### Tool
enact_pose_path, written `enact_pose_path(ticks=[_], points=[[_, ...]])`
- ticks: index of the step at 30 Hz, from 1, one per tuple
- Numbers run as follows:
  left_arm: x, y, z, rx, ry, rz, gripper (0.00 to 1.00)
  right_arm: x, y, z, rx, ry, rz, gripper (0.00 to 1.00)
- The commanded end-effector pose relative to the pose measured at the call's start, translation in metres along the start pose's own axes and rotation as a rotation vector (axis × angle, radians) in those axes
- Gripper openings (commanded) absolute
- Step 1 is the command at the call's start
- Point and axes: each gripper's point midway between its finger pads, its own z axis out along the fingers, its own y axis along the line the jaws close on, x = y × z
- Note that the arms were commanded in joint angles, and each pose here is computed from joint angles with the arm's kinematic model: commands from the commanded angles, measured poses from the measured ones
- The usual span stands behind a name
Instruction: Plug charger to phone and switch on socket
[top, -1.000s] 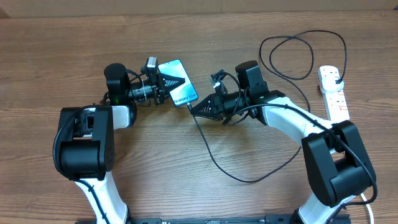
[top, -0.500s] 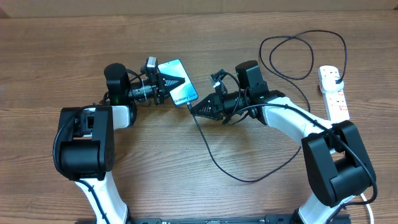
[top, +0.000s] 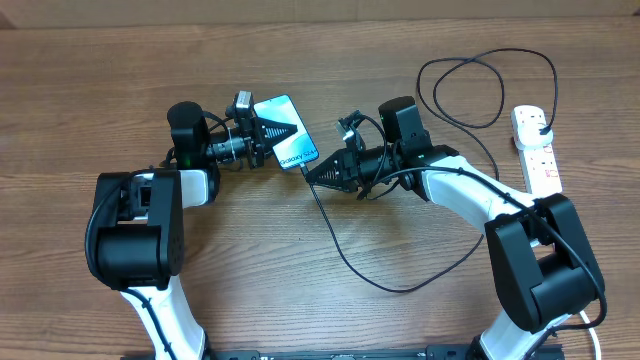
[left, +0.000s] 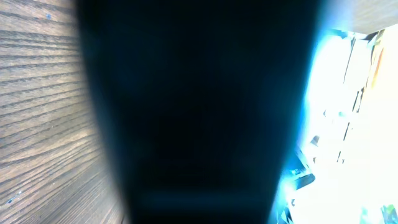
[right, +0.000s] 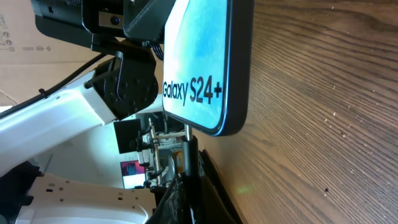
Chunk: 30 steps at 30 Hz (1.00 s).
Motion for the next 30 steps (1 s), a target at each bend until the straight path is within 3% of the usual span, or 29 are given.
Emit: enact_pose_path(ticks=[1,30], points=[[0.006,-0.003,0.003,0.005,0.026,0.02,0.04,0.0,-0.002,0.0,0.016,-0.016,-0.001,0.04],[0.026,-0.004,0.014,0.014,0.122,0.127,0.04,-0.006,-0.004,0.0,0.033,-0.042,0.017,0.04]])
